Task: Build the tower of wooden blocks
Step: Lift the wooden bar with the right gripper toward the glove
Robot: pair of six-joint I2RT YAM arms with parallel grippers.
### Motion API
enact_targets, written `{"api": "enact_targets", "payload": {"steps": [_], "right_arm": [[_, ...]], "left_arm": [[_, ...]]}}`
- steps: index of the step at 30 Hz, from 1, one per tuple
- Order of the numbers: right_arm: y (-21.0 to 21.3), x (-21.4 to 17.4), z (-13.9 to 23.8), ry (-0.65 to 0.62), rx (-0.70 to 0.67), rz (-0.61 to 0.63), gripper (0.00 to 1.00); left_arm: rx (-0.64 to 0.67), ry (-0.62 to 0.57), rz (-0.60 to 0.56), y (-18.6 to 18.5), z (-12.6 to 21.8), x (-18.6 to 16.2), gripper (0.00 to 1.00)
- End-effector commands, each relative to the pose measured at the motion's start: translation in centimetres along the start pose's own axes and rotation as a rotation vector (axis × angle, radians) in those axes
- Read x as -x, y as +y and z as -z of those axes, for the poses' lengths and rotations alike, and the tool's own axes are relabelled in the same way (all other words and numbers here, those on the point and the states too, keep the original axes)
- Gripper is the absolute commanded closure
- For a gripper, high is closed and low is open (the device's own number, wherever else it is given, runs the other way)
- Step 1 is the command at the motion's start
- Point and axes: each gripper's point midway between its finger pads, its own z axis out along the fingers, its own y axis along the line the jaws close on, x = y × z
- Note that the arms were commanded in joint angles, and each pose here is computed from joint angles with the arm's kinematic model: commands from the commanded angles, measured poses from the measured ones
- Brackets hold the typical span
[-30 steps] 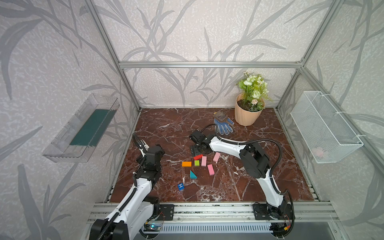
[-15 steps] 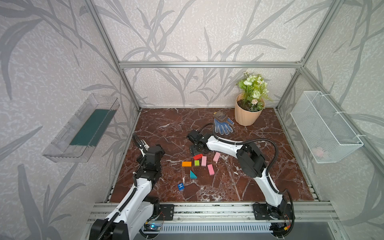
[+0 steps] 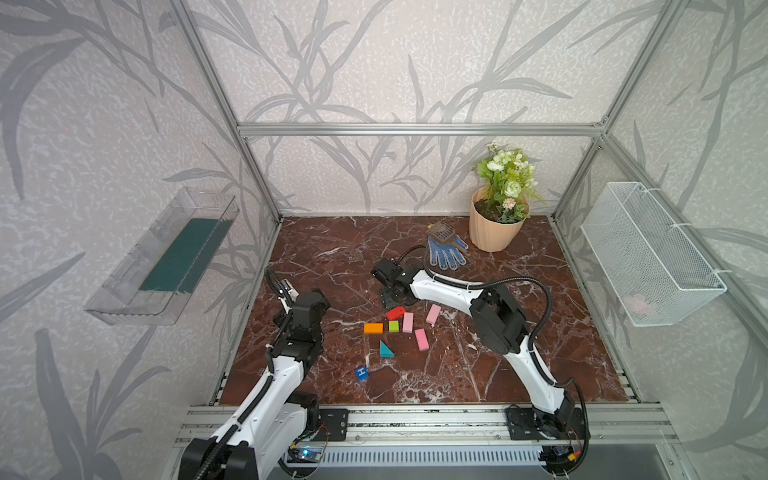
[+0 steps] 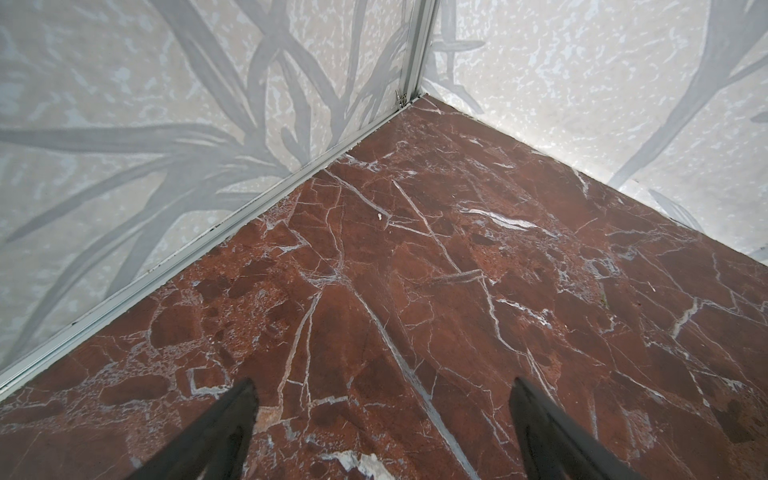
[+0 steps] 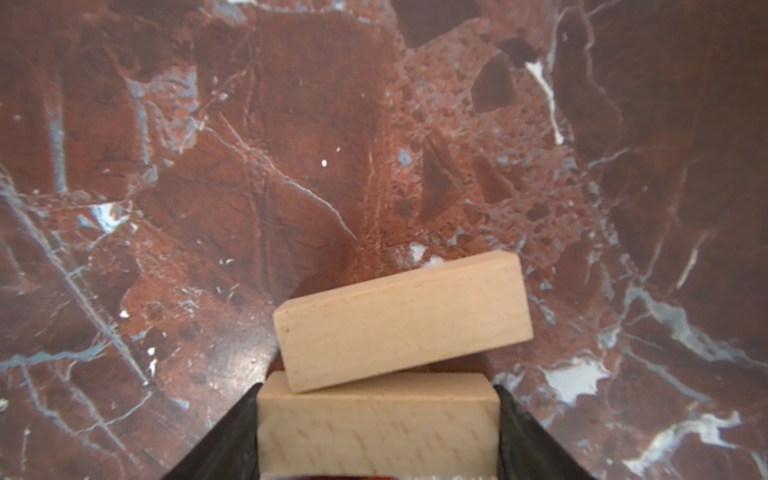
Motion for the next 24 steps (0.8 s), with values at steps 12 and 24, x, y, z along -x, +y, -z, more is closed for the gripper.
{"api": "enact_targets", "payload": {"steps": [12,24], "right_arm": [[-6.5,3.6,10.2,-0.171,-0.151,-0.030,0.32],[-28.2,-0.9,14.3,-0.320,-0.223,-0.441,0.37]], "left_arm": [[-0.093,-0.012,0.002,-2.0,0.2,1.0,0.01],[-0.093,-0.026,0.013,-1.7,0.4,1.0,0.01]]}}
